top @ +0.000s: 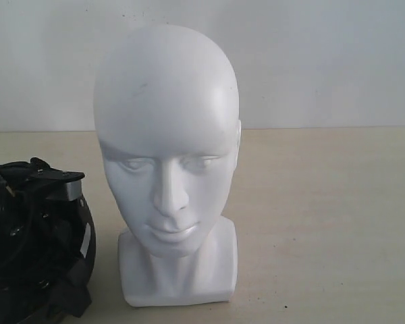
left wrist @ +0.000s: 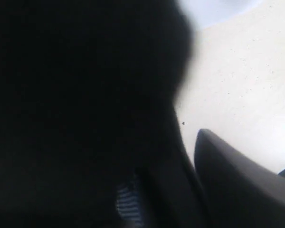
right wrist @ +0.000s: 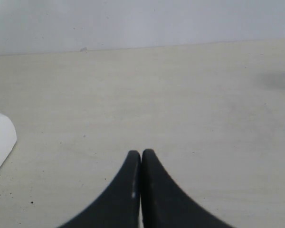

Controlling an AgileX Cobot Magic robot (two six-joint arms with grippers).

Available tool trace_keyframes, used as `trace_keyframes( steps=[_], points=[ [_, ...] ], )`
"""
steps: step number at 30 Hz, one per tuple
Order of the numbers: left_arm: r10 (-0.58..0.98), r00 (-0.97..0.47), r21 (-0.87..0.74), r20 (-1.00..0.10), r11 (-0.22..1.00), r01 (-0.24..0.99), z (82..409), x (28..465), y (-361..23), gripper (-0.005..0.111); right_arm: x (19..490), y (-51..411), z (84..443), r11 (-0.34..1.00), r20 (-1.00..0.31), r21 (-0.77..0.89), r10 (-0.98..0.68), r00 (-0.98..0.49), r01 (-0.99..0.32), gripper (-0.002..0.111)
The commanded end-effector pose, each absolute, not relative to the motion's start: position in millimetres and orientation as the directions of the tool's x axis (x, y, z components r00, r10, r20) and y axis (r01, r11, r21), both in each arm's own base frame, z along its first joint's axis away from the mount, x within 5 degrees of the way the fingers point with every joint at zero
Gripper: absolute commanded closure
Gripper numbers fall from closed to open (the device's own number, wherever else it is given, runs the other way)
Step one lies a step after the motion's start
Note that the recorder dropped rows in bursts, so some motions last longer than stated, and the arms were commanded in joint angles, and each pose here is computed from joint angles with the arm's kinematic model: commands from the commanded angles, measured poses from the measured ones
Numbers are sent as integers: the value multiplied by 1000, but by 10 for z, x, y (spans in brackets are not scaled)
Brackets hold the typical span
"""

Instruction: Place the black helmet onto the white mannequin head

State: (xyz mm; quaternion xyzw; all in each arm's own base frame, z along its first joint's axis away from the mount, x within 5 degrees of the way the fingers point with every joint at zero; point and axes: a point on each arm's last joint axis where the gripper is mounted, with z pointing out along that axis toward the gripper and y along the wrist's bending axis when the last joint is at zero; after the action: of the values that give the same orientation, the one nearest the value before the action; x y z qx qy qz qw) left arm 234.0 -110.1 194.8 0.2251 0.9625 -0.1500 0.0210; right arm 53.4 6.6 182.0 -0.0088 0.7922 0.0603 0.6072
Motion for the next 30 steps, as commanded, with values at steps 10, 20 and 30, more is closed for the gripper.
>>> trace_keyframes(
  steps=[10,20,30],
  points=[
    [420,-906,-299,-55,859,416,1887,2322,-1109,102,533,66,1830,993,-966,80,55,-251,-90,109],
    [418,-883,-285,-214,838,466,2465,2269,-1092,102,533,66,1830,993,-966,80,55,-251,-90,109],
    [440,-845,-188,-305,842,506,2907,2144,-977,102,533,66,1830,993,-966,80,55,-251,-90,109]
  ],
)
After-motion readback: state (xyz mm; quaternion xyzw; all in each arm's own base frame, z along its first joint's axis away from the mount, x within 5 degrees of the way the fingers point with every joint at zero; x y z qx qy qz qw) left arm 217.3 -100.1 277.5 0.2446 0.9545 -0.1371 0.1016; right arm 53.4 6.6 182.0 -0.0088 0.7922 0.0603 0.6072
